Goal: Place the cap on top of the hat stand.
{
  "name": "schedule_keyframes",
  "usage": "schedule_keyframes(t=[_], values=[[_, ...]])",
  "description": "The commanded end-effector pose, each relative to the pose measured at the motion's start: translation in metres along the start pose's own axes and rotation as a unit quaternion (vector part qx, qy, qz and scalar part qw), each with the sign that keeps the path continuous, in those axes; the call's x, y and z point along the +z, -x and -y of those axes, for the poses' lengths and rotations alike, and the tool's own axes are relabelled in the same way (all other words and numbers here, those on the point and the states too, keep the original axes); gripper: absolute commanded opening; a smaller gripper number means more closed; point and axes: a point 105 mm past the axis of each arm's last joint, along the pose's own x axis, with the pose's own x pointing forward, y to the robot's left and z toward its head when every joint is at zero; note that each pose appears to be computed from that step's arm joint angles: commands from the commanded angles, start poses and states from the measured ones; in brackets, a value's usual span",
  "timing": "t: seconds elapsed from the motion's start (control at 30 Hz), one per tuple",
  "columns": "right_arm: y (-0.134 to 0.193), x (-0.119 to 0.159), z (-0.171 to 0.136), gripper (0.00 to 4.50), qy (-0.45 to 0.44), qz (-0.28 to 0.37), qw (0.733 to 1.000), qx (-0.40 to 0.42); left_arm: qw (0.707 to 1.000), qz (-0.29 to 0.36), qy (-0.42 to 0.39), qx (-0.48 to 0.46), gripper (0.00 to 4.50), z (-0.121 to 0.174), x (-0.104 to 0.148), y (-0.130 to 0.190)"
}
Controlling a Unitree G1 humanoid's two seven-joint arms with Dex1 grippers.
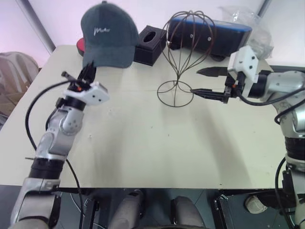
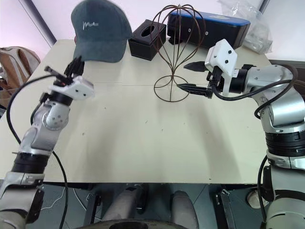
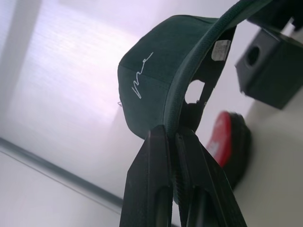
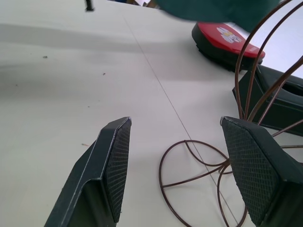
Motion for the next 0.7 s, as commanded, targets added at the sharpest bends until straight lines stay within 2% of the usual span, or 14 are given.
schedule_keyframes(t=[0.03, 0.27, 0.5, 0.7], values=[[0.004, 0.018, 0.007, 3.07, 0.030, 0.020, 0.999, -0.012, 0.999, 0.024, 0.001, 0.027, 0.08, -0.022, 0.009, -0.019], [0.014, 0.023, 0.023, 3.07, 0.048, 0.024, 0.997, -0.060, 0.998, 0.048, 0.025, 0.008, 0.08, -0.023, 0.024, -0.051], [0.055, 0.032, 0.072, 3.07, 0.098, 0.003, 0.979, -0.179, 0.996, 0.075, 0.047, 0.007, 0.08, -0.016, 0.051, -0.071], [0.073, 0.032, 0.082, 3.07, 0.113, -0.016, 0.974, -0.195, 0.994, 0.096, 0.043, 0.015, 0.08, -0.016, 0.073, -0.085]])
